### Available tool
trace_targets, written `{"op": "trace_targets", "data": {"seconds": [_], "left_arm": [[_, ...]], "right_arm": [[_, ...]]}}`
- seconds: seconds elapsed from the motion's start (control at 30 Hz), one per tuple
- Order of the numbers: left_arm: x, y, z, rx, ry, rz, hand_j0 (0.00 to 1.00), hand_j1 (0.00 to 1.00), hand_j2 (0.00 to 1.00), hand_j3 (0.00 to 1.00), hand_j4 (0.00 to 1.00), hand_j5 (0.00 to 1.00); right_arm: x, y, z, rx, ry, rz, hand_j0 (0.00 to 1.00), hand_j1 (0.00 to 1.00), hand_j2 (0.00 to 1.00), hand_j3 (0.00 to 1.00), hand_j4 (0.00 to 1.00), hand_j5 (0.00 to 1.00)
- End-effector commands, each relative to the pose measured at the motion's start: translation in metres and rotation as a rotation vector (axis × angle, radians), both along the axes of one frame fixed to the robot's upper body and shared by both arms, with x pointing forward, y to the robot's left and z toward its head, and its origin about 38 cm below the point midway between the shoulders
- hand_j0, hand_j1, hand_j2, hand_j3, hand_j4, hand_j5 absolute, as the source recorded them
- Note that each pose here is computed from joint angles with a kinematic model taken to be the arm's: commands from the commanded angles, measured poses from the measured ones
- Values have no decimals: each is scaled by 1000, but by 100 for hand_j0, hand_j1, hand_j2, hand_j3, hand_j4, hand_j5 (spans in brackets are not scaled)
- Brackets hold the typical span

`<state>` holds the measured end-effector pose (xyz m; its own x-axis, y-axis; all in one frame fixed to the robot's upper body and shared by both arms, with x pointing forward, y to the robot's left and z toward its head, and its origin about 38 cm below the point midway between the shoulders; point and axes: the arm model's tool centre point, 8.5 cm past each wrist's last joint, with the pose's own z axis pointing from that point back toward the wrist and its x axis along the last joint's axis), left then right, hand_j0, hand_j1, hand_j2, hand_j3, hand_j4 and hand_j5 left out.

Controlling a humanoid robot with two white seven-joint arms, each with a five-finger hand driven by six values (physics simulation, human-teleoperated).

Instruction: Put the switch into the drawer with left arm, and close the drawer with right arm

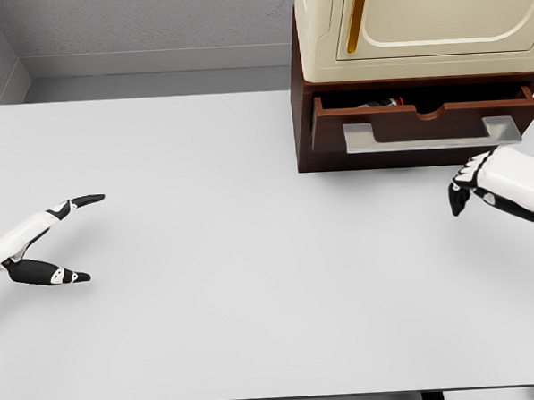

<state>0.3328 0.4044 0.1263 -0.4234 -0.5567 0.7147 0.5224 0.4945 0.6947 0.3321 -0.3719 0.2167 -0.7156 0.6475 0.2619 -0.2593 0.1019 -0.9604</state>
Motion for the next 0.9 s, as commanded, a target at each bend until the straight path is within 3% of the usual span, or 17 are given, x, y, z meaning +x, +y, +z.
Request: {"op": "trace_targets", "data": {"seconds": [0.0,0.37,0.87], "left_arm": [[0,1,0,-7,3,4,100,100,100,100,100,100],[0,2,-1,-7,6,7,100,100,100,100,100,100],[-2,3,-1,-10,6,12,100,100,100,100,100,100]], "right_arm": [[-1,7,-5,18,4,10,19,19,19,19,19,19],[7,26,-8,65,-11,37,19,19,19,19,19,19],[33,27,-13,72,-12,12,20,20,20,20,20,20]]}}
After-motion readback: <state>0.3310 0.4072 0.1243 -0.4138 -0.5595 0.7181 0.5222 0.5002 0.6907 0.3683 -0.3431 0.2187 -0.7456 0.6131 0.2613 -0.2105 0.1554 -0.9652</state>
